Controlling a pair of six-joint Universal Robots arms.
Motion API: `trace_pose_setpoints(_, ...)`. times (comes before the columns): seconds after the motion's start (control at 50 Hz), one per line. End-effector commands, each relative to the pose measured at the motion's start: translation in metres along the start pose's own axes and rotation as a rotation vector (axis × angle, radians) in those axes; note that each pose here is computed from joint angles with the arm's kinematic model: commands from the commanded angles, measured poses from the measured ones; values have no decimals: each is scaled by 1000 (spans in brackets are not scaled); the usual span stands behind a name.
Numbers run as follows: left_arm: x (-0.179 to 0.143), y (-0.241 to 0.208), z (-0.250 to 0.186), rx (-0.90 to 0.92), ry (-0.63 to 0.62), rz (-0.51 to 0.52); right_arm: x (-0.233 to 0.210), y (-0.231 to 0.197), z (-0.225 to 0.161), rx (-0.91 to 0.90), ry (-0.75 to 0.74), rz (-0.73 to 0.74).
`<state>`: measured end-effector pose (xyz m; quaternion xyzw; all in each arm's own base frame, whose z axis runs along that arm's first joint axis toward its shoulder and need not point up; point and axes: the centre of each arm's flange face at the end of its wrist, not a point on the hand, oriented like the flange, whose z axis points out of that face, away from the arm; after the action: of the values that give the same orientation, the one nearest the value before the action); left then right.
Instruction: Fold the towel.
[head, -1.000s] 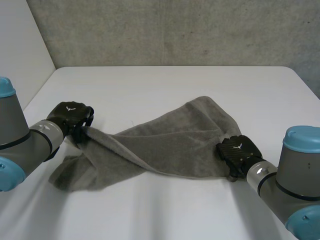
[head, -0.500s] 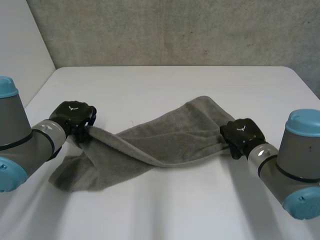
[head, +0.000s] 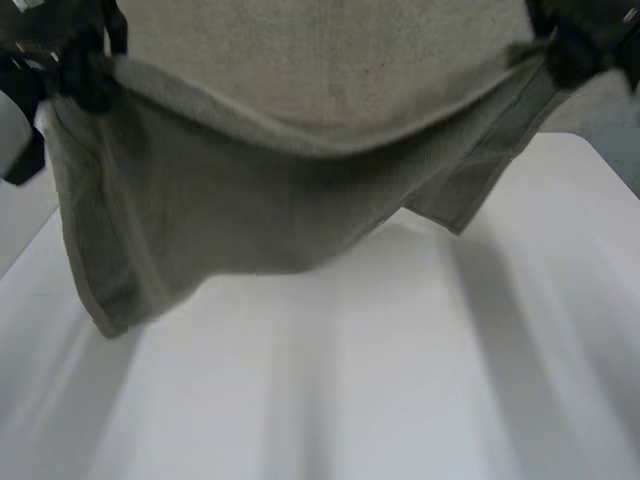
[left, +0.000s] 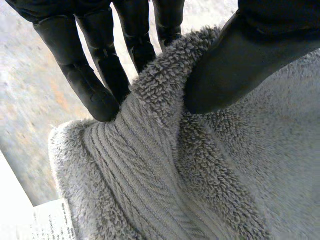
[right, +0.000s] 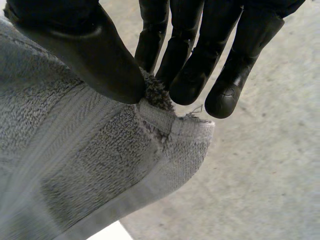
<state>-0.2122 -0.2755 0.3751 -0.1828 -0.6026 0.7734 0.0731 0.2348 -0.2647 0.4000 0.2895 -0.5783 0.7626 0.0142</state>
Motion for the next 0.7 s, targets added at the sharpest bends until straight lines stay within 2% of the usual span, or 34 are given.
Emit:
trace_pose_setpoints(0.02, -3, 10, 11, -40, -1, 0, 5, 11, 12, -106, -36, -22)
trace_pose_setpoints(0.12, 0, 54, 28, -158, 16, 2, -12, 44, 27, -215, -106, -93)
trace_pose_setpoints(0.16, 5, 85, 42, -226, 34, 43, -25, 68, 39, -266, -145, -129)
trace_pose_setpoints(0.24, 7, 114, 60, -271, 28, 107, -38, 88, 53, -296, -165, -144)
trace_pose_setpoints(0.28, 8, 124, 68, -279, 24, 142, -44, 94, 60, -296, -167, -147)
trace_pose_setpoints(0.32, 8, 135, 89, -246, 10, 204, -50, 103, 83, -243, -125, -157)
trace_pose_setpoints(0.38, 7, 132, 103, -188, -8, 224, -49, 103, 97, -181, -79, -158)
trace_pose_setpoints(0.42, 4, 112, 125, -16, -52, 227, -38, 91, 122, -3, 64, -185)
trace_pose_setpoints(0.44, 4, 112, 125, -16, -52, 227, -38, 91, 122, -2, 65, -185)
trace_pose_setpoints(0.48, -3, 81, 141, 182, -108, 198, -26, 74, 136, 162, 197, -198)
trace_pose_setpoints(0.5, -3, 81, 141, 183, -108, 198, -26, 73, 136, 163, 197, -198)
trace_pose_setpoints(0.52, -6, 66, 145, 263, -125, 166, -21, 64, 139, 230, 242, -201)
trace_pose_setpoints(0.54, -6, 66, 145, 263, -125, 166, -21, 64, 139, 231, 243, -201)
trace_pose_setpoints(0.58, -10, 41, 144, 351, -129, 91, -17, 54, 138, 279, 262, -202)
trace_pose_setpoints(0.64, -11, 36, 141, 355, -111, 30, -18, 51, 133, 280, 246, -199)
trace_pose_setpoints(0.7, -11, 40, 139, 334, -103, 13, -22, 56, 130, 262, 222, -201)
